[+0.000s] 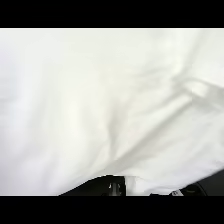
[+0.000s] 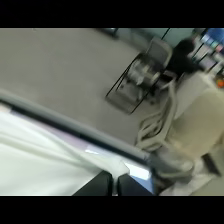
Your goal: Fold the shirts.
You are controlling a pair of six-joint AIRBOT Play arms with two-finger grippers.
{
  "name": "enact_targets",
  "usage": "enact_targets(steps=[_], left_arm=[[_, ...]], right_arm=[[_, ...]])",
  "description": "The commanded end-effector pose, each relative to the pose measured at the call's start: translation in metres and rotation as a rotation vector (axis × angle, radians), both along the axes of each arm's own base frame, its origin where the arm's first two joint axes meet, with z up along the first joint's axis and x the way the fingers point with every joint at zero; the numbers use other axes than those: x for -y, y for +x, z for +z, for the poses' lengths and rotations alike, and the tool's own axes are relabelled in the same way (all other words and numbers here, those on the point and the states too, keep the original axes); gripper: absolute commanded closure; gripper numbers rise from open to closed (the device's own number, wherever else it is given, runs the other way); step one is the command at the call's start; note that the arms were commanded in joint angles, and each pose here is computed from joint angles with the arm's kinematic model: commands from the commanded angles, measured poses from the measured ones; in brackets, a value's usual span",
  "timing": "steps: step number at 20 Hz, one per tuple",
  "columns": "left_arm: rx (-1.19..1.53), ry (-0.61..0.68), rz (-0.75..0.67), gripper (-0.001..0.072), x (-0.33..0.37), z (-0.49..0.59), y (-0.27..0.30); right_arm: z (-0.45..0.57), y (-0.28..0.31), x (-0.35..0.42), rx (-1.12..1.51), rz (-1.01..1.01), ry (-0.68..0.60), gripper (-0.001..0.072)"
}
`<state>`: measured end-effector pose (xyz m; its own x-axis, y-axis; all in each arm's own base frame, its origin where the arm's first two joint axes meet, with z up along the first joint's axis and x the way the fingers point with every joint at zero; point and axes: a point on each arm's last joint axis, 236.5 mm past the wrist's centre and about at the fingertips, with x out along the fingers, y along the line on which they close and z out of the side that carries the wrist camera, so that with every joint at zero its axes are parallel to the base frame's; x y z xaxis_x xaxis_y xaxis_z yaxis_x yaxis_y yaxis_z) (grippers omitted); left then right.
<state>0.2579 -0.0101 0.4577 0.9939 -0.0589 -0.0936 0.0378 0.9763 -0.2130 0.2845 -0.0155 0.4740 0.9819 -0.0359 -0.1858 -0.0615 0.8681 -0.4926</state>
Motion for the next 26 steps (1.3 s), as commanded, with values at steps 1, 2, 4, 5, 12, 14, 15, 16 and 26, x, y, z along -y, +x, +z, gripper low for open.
enact_targets(steps=[1, 2, 4, 5, 12, 14, 15, 16, 26], left_arm=[[-0.389, -0.038, -0.007, 0.0681, -0.010, -0.149, 0.062], [-0.486, -0.062, -0.003, 0.0681, -0.014, -0.199, 0.079], [-0.618, -0.108, 0.008, 0.0682, -0.017, -0.287, 0.108], [-0.663, -0.133, 0.015, 0.0681, -0.018, -0.324, 0.121], [-0.982, -0.154, -0.065, 0.0677, 0.012, -0.475, 0.164], [-1.005, -0.153, -0.079, 0.0321, 0.014, -0.472, 0.170], [-1.032, -0.138, -0.099, 0.0103, 0.014, -0.467, 0.167], [-1.064, -0.110, -0.130, 0.0123, 0.012, -0.460, 0.161], [-1.497, -0.242, -0.249, 0.0130, 0.034, -0.532, -0.019]], right_arm=[[-0.116, 0.076, 0.014, -0.394, -0.008, 0.028, 0.0689], [-0.155, 0.107, 0.017, -0.488, -0.002, 0.045, 0.0689], [-0.236, 0.163, 0.018, -0.643, 0.012, 0.098, 0.0689], [-0.275, 0.189, 0.014, -0.699, 0.031, 0.141, 0.0689], [-0.434, 0.248, -0.027, -0.964, 0.074, 0.470, 0.0686], [-0.436, 0.253, -0.024, -0.952, 0.068, 0.463, 0.0411], [-0.433, 0.252, -0.023, -0.947, 0.077, 0.446, 0.0203], [-0.429, 0.246, -0.020, -0.956, 0.101, 0.406, 0.0157], [-0.508, 0.091, 0.020, -1.520, 0.070, 0.418, 0.0234]])
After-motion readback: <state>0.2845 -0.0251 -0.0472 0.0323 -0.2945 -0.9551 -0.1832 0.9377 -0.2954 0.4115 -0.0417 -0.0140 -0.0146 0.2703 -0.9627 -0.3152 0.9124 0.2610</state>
